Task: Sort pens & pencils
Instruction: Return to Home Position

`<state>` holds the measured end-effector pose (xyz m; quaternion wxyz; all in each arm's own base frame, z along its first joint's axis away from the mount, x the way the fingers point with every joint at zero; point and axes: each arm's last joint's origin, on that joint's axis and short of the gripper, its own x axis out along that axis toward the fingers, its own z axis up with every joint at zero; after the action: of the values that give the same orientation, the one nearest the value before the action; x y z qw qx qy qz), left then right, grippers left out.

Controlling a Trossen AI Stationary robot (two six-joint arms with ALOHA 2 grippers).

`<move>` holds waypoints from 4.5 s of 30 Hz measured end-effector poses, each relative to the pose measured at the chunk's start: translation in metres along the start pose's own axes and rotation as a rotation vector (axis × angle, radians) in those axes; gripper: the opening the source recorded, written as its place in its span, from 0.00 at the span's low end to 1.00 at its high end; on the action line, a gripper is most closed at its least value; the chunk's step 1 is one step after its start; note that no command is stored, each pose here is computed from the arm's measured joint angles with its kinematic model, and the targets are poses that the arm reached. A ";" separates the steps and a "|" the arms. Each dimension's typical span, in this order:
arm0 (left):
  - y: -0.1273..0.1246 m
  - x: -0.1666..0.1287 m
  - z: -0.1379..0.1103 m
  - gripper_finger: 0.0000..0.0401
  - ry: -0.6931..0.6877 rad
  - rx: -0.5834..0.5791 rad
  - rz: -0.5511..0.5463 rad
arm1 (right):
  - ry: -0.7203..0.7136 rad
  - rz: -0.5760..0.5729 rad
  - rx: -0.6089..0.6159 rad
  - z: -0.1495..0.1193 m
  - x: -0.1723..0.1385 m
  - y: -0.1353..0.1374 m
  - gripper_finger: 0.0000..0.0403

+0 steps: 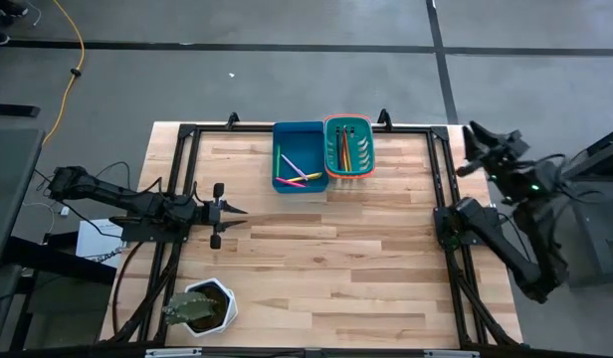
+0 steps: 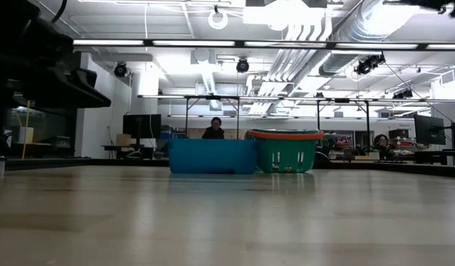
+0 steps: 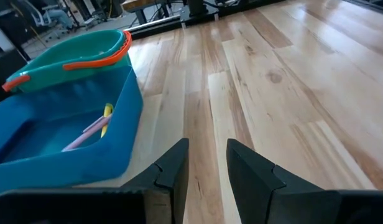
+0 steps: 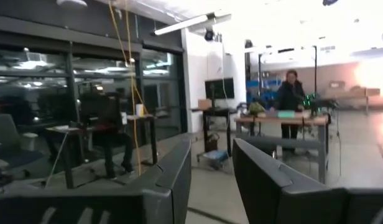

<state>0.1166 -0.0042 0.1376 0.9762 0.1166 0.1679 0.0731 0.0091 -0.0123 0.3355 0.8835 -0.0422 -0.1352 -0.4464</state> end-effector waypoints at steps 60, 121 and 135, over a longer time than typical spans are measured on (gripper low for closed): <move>0.000 0.000 0.000 0.24 0.002 0.162 0.007 | 0.307 0.611 -0.039 -0.165 0.038 0.064 0.27; 0.000 0.000 0.000 0.24 0.001 0.154 0.005 | 0.753 0.892 -0.057 -0.222 -0.008 0.087 0.27; 0.000 0.000 0.000 0.24 -0.003 -0.128 -0.008 | 0.756 0.924 -0.044 -0.222 -0.009 0.088 0.27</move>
<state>0.1166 -0.0044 0.1378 0.9821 0.0532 0.1619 0.0798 0.1189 0.0037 0.1240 0.9719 0.0469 0.2305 -0.0024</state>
